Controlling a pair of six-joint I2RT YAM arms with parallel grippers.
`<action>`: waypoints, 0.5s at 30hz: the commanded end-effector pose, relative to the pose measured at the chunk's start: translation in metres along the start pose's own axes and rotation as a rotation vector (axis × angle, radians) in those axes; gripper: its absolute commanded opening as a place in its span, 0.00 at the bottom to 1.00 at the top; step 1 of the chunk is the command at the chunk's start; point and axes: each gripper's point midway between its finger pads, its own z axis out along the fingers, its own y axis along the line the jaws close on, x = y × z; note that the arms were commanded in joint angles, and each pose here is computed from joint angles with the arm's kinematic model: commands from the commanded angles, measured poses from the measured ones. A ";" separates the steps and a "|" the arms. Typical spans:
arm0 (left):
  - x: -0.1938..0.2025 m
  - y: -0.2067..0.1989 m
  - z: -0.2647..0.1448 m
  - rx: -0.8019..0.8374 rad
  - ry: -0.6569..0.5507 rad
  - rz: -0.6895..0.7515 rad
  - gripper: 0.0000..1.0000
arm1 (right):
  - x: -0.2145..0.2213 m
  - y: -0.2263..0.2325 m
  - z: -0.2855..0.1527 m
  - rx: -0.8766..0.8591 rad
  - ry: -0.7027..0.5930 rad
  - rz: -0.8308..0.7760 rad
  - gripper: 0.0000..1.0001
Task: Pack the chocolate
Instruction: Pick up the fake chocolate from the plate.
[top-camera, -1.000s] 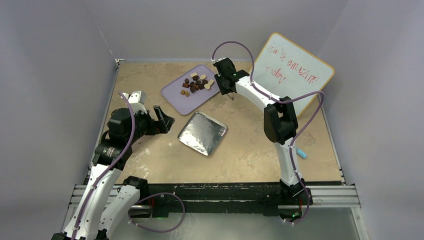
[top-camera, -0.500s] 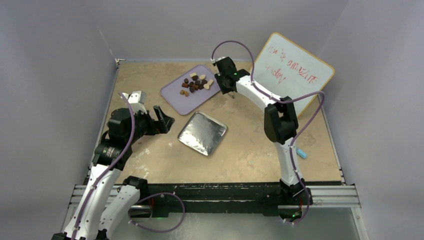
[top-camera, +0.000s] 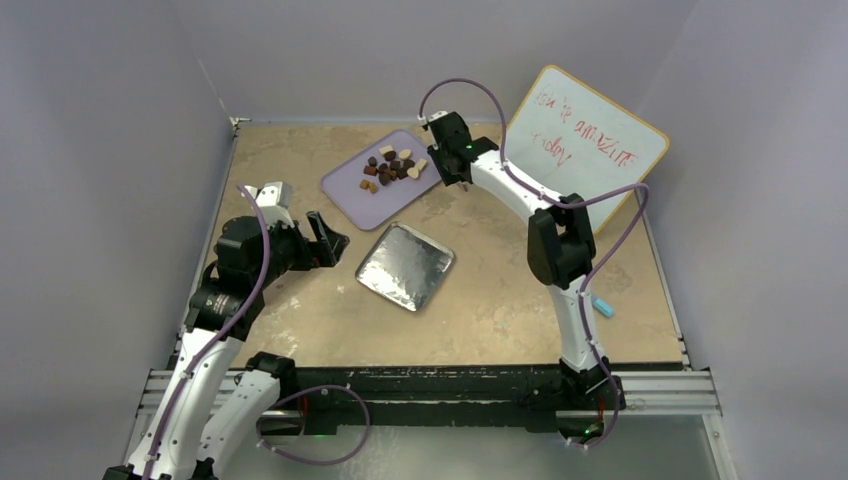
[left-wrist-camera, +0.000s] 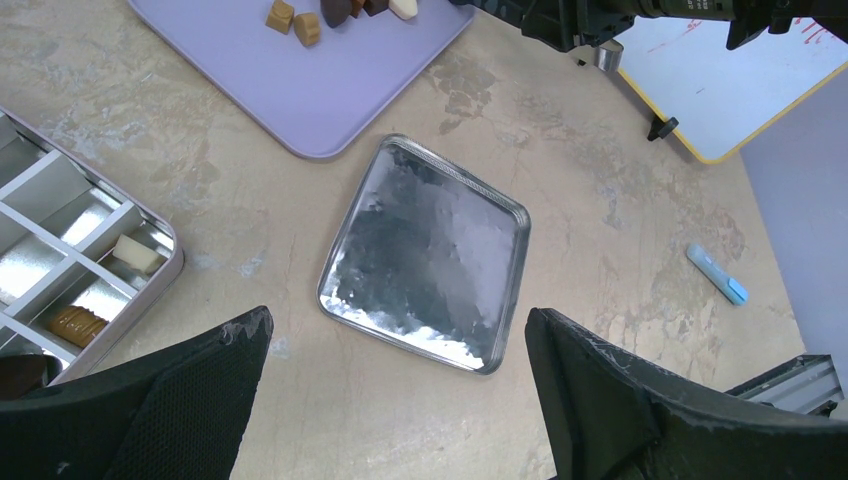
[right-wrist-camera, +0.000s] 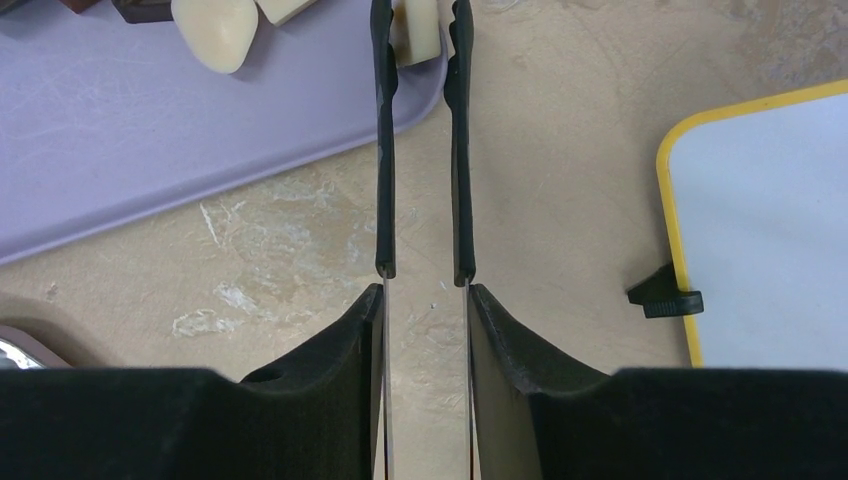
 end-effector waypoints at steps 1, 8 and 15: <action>0.000 -0.003 0.001 0.018 -0.005 0.015 0.96 | -0.022 -0.010 -0.013 0.044 -0.059 -0.012 0.33; 0.000 -0.003 0.001 0.018 -0.004 0.015 0.96 | -0.023 -0.013 -0.014 0.059 -0.060 -0.023 0.37; 0.000 -0.003 0.002 0.017 -0.002 0.015 0.96 | -0.022 -0.015 -0.015 0.065 -0.058 -0.033 0.32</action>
